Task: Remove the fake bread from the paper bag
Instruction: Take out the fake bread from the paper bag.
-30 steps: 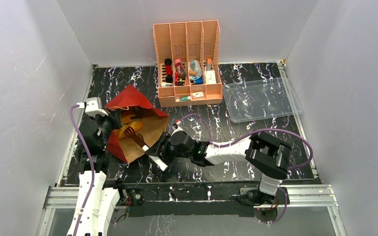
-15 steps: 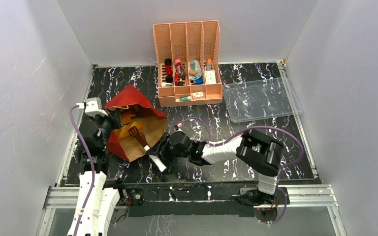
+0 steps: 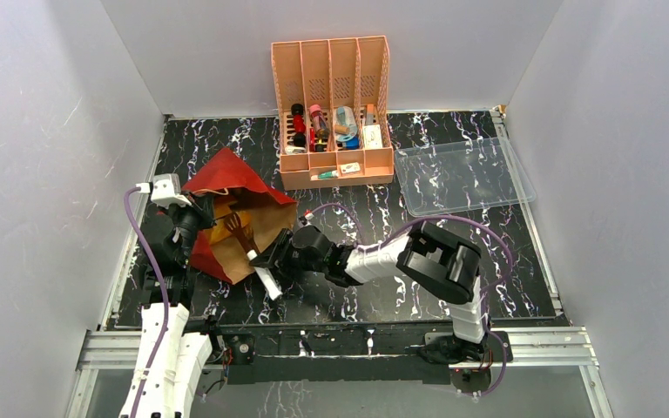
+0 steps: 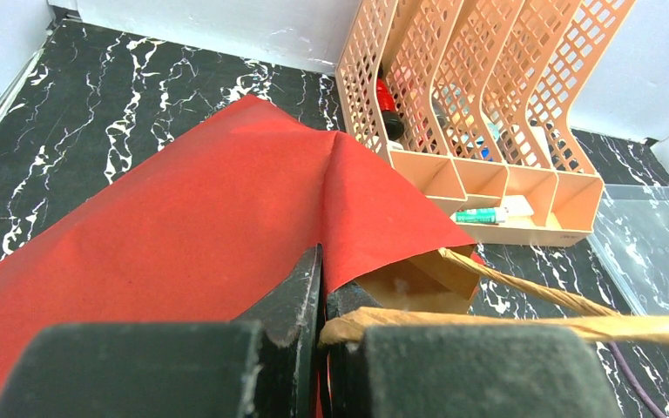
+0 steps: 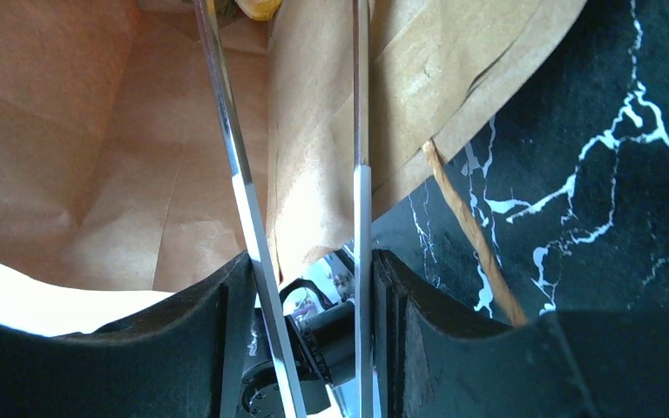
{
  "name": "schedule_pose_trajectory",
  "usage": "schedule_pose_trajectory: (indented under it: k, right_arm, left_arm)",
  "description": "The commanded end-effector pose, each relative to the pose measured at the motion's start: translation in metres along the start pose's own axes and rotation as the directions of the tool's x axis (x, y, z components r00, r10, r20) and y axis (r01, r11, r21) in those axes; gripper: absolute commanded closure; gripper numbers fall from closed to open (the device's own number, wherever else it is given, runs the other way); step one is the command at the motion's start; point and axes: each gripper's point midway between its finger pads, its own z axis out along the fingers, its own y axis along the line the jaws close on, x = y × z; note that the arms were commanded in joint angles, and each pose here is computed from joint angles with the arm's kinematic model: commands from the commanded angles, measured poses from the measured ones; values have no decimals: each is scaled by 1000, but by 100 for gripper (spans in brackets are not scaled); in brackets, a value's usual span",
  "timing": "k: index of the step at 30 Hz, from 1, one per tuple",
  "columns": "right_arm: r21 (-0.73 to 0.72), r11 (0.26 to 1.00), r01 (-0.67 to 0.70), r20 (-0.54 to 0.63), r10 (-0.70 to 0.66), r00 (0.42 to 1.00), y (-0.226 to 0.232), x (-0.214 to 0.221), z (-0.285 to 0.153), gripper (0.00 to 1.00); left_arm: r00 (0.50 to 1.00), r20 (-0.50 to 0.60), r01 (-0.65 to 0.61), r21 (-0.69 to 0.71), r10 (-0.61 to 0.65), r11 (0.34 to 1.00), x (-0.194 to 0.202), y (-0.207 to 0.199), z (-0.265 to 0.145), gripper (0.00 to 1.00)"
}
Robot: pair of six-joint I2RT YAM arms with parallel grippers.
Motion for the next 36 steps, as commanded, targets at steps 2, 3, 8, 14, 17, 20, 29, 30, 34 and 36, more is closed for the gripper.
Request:
schedule_pose_trajectory:
  k: [2,3,8,14,17,20,29,30,34,36]
  right_arm:
    - [-15,1000,-16,12,16,1000,3,-15,13,56]
    - [-15,1000,-17,10,17,1000,2,-15,13,57]
    - [-22,1000,-20,-3,20,1000,-2,-15,13,88]
    - [-23,999,-23,-18,23,1000,-6,-12,6,100]
    - [-33,999,-13,-13,13,1000,-3,-12,3,100]
    - [-28,1000,7,-2,-7,1000,-1,-15,4,90]
    - [-26,999,33,-22,-34,999,4,-13,13,54]
    - [-25,999,33,-24,-34,999,4,-12,14,54]
    - [-20,999,32,-32,-33,999,2,-11,16,53]
    - [-17,999,29,-37,-30,999,1,-11,18,52]
  left_arm:
    - [999,40,5,46,-7,999,-9,-10,-1,100]
    - [999,40,5,47,-7,999,-9,-10,-1,100]
    - [999,40,5,44,-7,999,-9,-10,-1,100]
    - [999,31,8,39,-9,999,-5,-8,-1,100]
    - [999,32,9,38,-10,999,-4,-8,-2,100]
    - [999,35,10,39,-11,999,-5,-8,-2,100]
    - [999,43,19,49,-21,999,-10,-12,-1,100]
    - [999,42,20,49,-22,999,-10,-12,-1,100]
    - [999,42,26,53,-28,998,-9,-13,-1,100]
    - [999,44,28,56,-31,998,-10,-13,-1,100]
